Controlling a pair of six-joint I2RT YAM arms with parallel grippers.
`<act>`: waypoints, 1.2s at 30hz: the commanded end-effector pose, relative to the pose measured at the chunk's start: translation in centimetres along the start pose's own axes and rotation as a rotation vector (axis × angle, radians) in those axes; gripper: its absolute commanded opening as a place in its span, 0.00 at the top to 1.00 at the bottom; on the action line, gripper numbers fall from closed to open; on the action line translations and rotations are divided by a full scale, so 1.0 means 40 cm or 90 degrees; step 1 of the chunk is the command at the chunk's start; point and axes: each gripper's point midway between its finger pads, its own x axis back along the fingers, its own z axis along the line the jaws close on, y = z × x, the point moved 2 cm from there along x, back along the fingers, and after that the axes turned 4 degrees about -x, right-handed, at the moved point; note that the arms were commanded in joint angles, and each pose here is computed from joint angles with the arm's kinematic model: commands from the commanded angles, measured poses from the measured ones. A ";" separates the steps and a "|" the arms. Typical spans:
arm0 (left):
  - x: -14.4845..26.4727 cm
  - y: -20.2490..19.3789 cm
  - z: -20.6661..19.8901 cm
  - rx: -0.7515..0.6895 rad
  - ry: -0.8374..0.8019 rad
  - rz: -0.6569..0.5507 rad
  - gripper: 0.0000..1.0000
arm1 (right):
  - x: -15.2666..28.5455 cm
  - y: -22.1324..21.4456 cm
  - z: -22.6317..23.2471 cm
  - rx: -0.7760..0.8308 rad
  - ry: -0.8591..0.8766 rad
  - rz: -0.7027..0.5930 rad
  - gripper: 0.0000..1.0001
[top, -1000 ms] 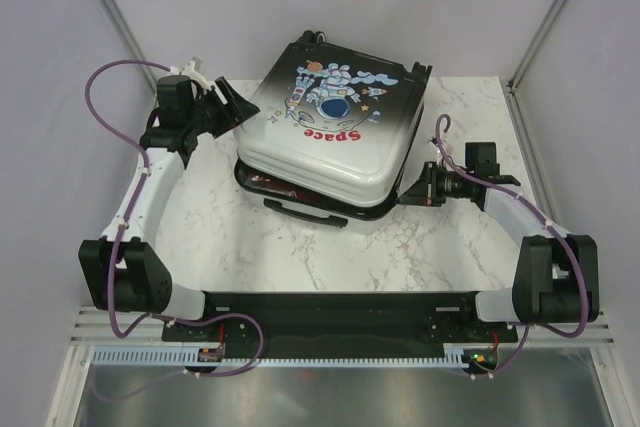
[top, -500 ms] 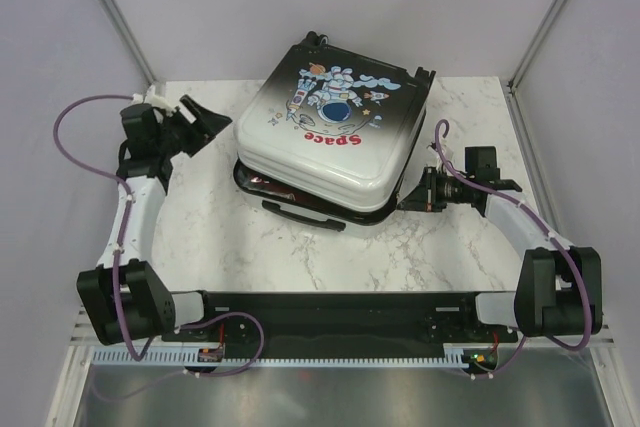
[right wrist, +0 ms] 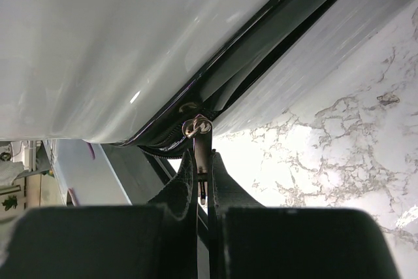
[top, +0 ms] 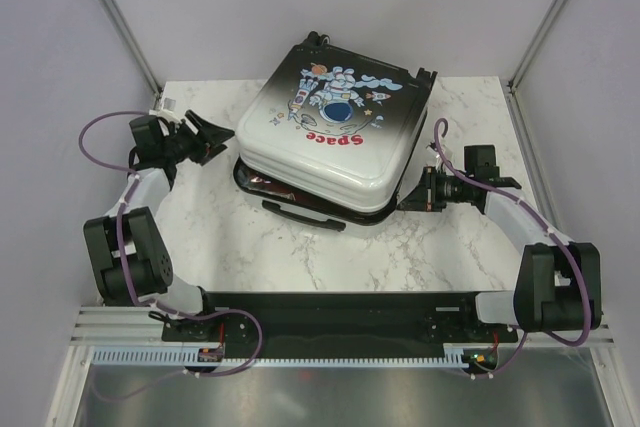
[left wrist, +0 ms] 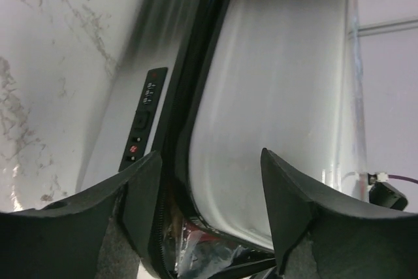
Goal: Pack the luggage
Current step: Zip the luggage at the center of the board.
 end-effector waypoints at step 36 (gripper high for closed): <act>-0.068 -0.079 -0.126 -0.103 -0.133 0.059 0.35 | -0.008 -0.029 -0.003 -0.023 0.008 0.061 1.00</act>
